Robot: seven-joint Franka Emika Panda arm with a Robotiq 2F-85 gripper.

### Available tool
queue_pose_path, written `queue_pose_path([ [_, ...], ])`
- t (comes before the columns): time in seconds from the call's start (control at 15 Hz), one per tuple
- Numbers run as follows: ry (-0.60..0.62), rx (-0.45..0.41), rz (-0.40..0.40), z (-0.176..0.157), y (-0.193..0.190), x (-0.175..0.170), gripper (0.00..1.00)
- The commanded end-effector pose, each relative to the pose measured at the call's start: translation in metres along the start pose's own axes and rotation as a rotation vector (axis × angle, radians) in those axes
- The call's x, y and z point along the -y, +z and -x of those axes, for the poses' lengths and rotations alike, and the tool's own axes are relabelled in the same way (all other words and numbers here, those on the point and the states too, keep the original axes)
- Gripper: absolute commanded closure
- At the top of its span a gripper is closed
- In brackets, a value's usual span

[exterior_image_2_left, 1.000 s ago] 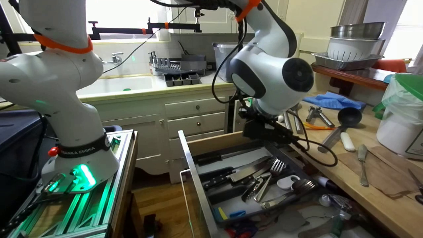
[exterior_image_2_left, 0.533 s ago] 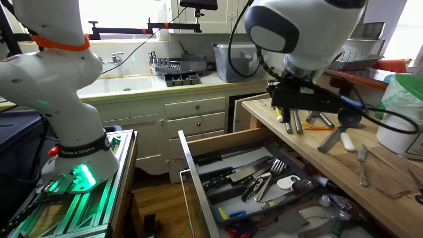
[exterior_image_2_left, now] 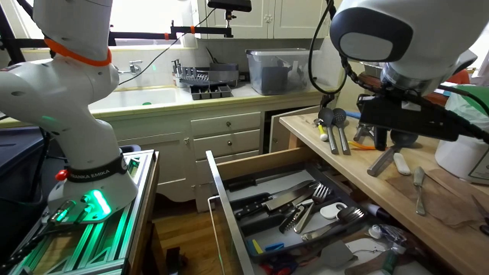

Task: Take a peeler out of the open drawer and put it on the counter

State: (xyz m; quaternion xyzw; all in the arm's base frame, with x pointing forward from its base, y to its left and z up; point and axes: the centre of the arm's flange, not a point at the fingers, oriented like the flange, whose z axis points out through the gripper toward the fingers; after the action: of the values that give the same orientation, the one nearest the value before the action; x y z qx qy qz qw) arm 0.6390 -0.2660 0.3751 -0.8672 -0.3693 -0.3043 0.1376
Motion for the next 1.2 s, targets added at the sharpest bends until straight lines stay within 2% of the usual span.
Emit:
queue_pose_path([
  [0.0,0.0,0.0,-0.003,0.001,0.006,-0.003,0.65],
  [0.33,-0.001,-0.002,0.001,0.0,0.003,-0.004,0.65],
  [0.4,-0.001,-0.003,0.002,0.0,0.002,-0.003,0.9],
  [0.67,-0.036,0.038,0.042,-0.007,0.022,-0.034,0.9],
  [0.93,-0.086,0.061,0.02,-0.021,0.051,-0.064,0.9],
  [1.13,-0.128,0.085,0.032,-0.027,0.075,-0.082,0.9],
])
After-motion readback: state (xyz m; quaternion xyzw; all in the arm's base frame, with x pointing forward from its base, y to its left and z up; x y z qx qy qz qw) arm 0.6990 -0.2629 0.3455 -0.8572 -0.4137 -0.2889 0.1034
